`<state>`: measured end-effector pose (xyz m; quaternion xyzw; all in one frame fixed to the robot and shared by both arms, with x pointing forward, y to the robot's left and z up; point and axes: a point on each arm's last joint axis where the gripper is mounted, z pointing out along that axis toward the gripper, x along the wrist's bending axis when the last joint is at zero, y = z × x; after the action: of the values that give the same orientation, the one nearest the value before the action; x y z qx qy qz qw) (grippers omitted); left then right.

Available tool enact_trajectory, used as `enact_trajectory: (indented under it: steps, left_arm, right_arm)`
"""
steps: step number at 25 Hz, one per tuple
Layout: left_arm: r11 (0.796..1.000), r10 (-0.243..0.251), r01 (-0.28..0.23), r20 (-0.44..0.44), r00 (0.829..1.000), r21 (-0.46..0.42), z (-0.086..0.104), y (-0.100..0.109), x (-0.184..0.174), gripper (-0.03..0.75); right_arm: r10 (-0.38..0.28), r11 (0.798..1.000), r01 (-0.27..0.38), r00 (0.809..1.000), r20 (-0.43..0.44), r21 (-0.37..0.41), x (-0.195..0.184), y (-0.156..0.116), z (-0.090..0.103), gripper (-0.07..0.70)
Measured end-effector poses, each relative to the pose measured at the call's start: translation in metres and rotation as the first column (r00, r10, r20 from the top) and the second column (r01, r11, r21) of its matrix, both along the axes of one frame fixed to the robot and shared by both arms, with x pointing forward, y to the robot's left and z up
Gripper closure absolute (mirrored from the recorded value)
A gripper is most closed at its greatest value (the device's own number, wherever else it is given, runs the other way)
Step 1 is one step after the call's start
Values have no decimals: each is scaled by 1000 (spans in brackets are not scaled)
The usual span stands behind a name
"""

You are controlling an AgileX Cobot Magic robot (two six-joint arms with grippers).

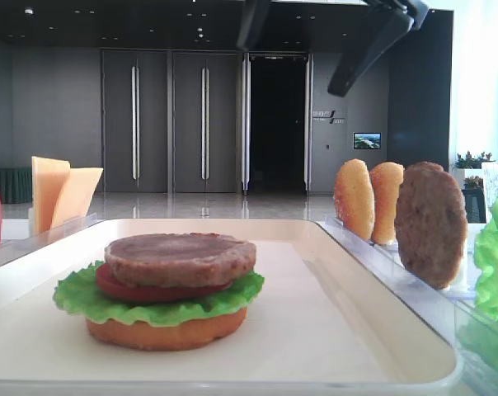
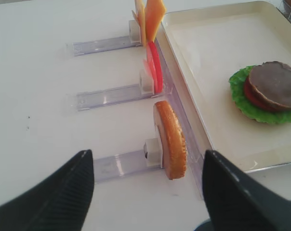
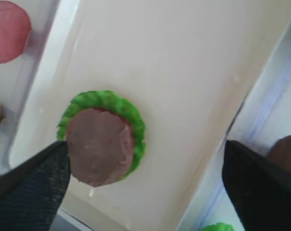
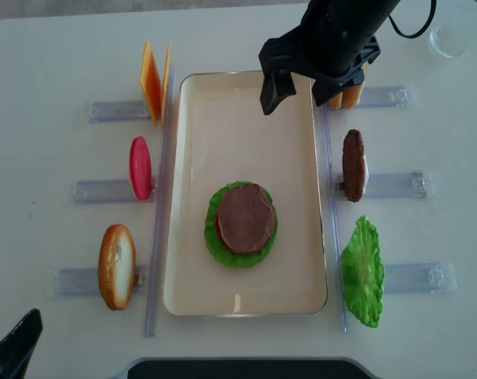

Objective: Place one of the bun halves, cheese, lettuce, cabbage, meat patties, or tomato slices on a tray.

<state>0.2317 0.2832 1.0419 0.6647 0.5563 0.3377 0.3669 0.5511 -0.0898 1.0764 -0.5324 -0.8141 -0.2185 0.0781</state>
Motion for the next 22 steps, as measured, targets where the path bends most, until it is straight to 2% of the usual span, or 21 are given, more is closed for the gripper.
enact_trajectory:
  steps: [2,5,9,13,15,18,20,22]
  left_arm:
    - [1000,0,0,0,1000,0,0,0,0,181]
    - [1000,0,0,0,1000,0,0,0,0,181]
    - [1000,0,0,0,1000,0,0,0,0,181]
    - [1000,0,0,0,1000,0,0,0,0,181]
    - [1000,0,0,0,1000,0,0,0,0,181]
    - [1000,0,0,0,1000,0,0,0,0,181]
    - [1000,0,0,0,1000,0,0,0,0,181]
    - [1000,0,0,0,1000,0,0,0,0,181]
  right_arm:
    - [-16,998,17,1000,12,-61,4,-9,2,32]
    - [-84,990,83,996,0,-113,15,-34,1,38]
    - [-223,963,223,975,12,-149,36,-84,0,38]
    - [-367,905,368,929,44,-213,51,-141,-2,38]
    - [-430,863,432,900,71,-262,55,-168,-2,38]
    - [-485,815,491,869,99,-309,57,-199,-3,38]
    - [-511,796,515,853,105,-318,57,-211,-3,38]
    - [-528,786,531,843,102,-316,57,-218,-3,38]
